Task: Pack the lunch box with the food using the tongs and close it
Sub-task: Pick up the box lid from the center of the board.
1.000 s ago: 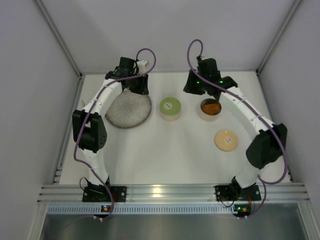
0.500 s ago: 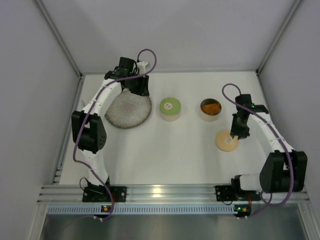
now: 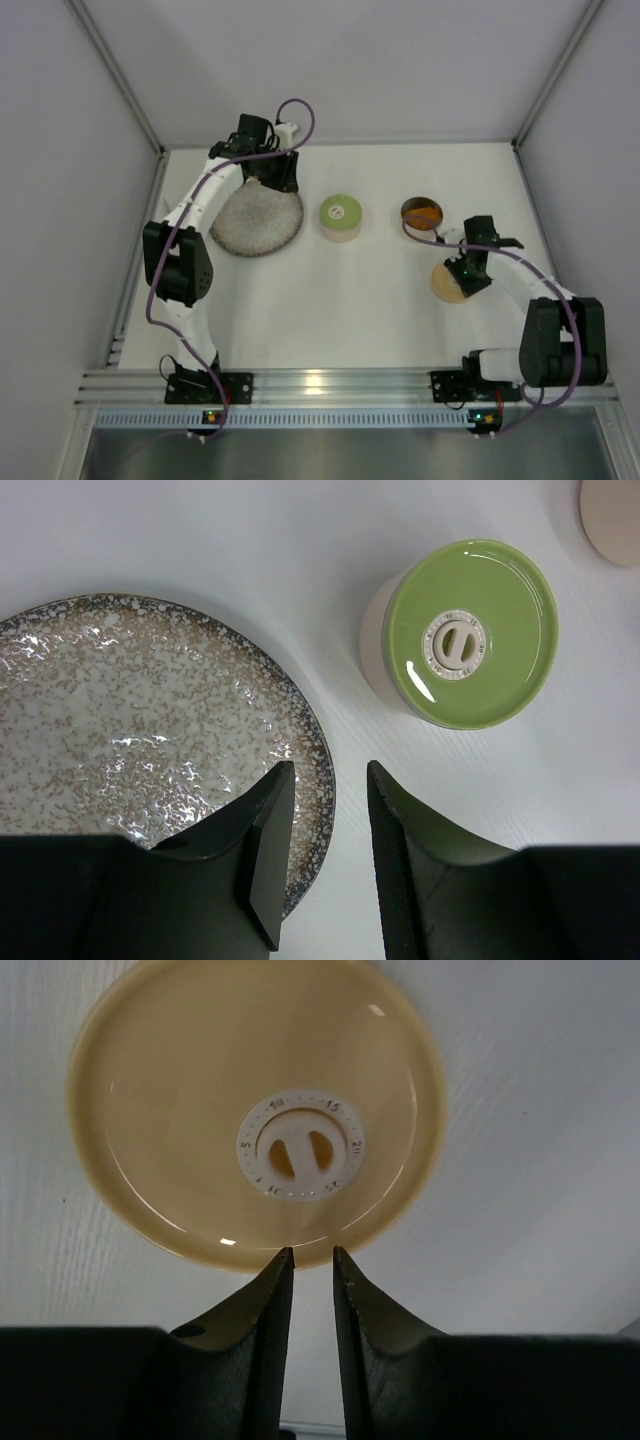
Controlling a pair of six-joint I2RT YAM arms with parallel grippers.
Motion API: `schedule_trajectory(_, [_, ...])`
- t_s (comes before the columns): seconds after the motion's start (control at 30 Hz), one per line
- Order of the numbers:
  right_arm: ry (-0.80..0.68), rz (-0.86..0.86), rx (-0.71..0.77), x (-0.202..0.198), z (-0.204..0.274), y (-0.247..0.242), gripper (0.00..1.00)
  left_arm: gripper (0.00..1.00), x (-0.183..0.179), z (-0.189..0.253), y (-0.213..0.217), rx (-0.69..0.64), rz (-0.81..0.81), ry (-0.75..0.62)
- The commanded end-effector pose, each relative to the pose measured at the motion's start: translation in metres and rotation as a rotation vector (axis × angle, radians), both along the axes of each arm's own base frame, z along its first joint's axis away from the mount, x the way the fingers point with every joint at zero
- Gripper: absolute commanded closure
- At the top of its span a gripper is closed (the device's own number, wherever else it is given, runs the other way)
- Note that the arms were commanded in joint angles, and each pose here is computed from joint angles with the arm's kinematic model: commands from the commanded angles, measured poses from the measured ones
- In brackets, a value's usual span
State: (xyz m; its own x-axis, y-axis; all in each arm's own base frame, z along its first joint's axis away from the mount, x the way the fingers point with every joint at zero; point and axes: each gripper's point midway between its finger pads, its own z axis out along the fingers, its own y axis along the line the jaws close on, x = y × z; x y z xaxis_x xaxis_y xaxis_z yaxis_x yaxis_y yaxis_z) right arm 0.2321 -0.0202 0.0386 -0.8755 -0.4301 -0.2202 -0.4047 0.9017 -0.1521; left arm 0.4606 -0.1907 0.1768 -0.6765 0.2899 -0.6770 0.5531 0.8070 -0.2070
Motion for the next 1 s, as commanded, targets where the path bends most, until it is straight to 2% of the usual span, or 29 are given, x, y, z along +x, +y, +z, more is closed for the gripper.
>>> schedule_trajectory(0.0, [-0.228,0.228,0.005,0.034,0.016,0.006,0.76,0.60,-0.004,0.035,-0.002,-0.028,-0.025,-0.088])
schedule_trajectory(0.2, [-0.275,0.276,0.086,0.041,0.014,0.023,0.73,0.59,-0.003,0.031,-0.002,-0.030,-0.018,-0.077])
schedule_trajectory(0.37, [-0.263,0.314,0.075,0.050,0.010,0.022,0.72,0.59,-0.002,0.033,0.000,-0.023,-0.015,-0.088])
schedule_trajectory(0.6, [-0.220,0.313,0.074,0.056,0.007,0.021,0.79,0.59,-0.003,0.031,0.002,-0.009,-0.011,-0.086])
schedule_trajectory(0.97, [-0.191,0.302,0.091,0.040,0.005,0.022,0.81,0.59,-0.002,0.027,0.005,0.007,-0.010,-0.085])
